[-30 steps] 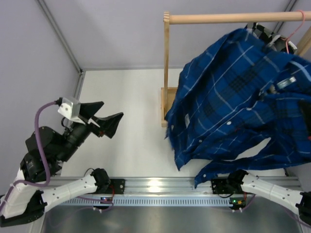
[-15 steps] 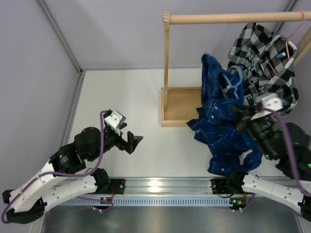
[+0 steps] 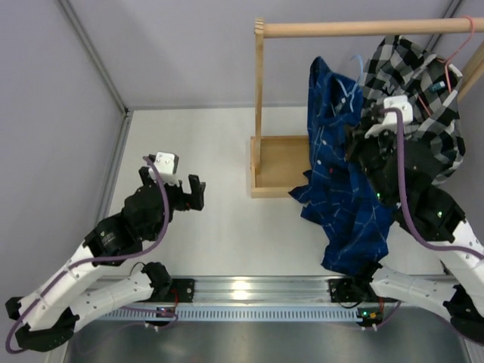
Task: Place the shirt on the hanger
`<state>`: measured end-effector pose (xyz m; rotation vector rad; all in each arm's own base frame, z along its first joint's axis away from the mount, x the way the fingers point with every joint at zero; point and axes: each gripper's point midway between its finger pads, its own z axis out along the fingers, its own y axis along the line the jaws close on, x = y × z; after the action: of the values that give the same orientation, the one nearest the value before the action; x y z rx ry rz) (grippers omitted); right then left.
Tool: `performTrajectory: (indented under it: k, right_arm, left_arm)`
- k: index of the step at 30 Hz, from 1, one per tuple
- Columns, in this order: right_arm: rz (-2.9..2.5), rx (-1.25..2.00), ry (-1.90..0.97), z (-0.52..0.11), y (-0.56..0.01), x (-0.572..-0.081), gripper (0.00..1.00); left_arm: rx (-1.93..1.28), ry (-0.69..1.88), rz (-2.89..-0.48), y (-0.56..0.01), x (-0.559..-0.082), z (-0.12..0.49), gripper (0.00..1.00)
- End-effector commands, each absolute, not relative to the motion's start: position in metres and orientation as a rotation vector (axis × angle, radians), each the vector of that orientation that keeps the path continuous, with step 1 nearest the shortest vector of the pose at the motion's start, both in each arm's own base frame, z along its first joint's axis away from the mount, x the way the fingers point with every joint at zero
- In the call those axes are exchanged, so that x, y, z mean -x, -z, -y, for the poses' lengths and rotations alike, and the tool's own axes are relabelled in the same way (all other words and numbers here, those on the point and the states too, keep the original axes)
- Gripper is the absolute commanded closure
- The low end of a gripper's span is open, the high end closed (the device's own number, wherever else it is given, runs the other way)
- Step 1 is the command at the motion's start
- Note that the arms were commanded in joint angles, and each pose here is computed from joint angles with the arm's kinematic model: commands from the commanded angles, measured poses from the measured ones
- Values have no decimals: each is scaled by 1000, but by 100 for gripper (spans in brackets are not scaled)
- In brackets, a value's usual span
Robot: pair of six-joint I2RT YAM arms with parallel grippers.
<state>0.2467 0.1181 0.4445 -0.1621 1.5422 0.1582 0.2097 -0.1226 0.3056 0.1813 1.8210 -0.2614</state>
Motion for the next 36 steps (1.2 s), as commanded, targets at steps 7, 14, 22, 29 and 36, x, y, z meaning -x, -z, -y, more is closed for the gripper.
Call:
performTrajectory:
  k: [7,14,22,29,36]
  right_arm:
    - [-1398,-47,-237,-91,-520,-294,100]
    - [-1451,23,-285,-79,-515,-350,100]
    - [-1501,21,-254,-68,-499,-380,100]
    - [-1529,-23,-316,-71,-468,-383,39]
    - [-1533,8,-315,-65,-460,-322,1]
  left_arm:
    - [84,125,-1929,-286,-258,110,2]
    - [90,194,-1904,-293,-241,102,2]
    - [-70,168,-1890,-307,-214,84,2]
    - [-33,96,-1853,-308,-239,87,2]
    - [290,108,-1897,-283,-278,17,2]
